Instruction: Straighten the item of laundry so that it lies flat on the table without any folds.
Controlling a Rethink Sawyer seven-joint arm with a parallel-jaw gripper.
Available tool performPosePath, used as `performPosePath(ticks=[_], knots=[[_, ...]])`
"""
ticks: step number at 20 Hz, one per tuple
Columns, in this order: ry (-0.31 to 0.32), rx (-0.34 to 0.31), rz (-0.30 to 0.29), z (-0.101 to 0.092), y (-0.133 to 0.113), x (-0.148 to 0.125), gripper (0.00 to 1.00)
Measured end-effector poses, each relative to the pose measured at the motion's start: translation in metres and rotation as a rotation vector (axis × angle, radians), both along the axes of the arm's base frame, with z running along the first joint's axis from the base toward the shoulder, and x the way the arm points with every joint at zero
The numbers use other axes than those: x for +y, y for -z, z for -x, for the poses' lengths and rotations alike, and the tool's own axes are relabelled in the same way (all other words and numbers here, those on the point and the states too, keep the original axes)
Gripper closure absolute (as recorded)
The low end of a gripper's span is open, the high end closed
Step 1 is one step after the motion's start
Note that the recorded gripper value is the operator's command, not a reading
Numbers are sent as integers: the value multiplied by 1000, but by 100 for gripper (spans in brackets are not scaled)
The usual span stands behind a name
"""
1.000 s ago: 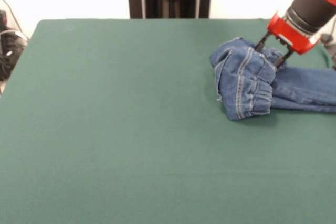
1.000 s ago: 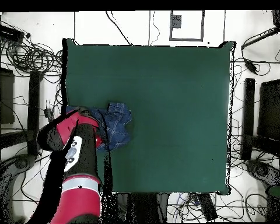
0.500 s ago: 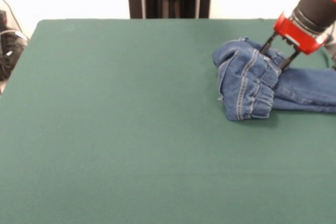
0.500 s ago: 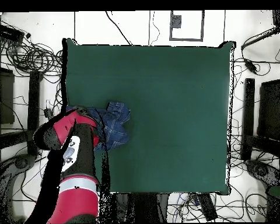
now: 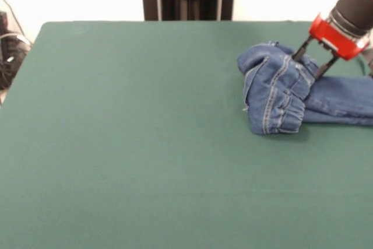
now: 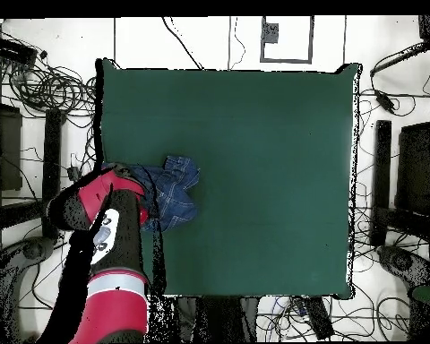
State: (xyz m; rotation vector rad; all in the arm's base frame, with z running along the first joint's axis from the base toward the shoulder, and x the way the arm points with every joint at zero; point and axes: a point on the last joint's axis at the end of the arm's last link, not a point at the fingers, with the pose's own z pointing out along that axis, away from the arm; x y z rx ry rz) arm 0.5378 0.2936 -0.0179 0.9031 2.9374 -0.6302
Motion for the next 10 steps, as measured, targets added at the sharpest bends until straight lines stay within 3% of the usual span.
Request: performPosePath(ticks=[10], knots=[[15, 2, -9, -1, -3, 3, 0]])
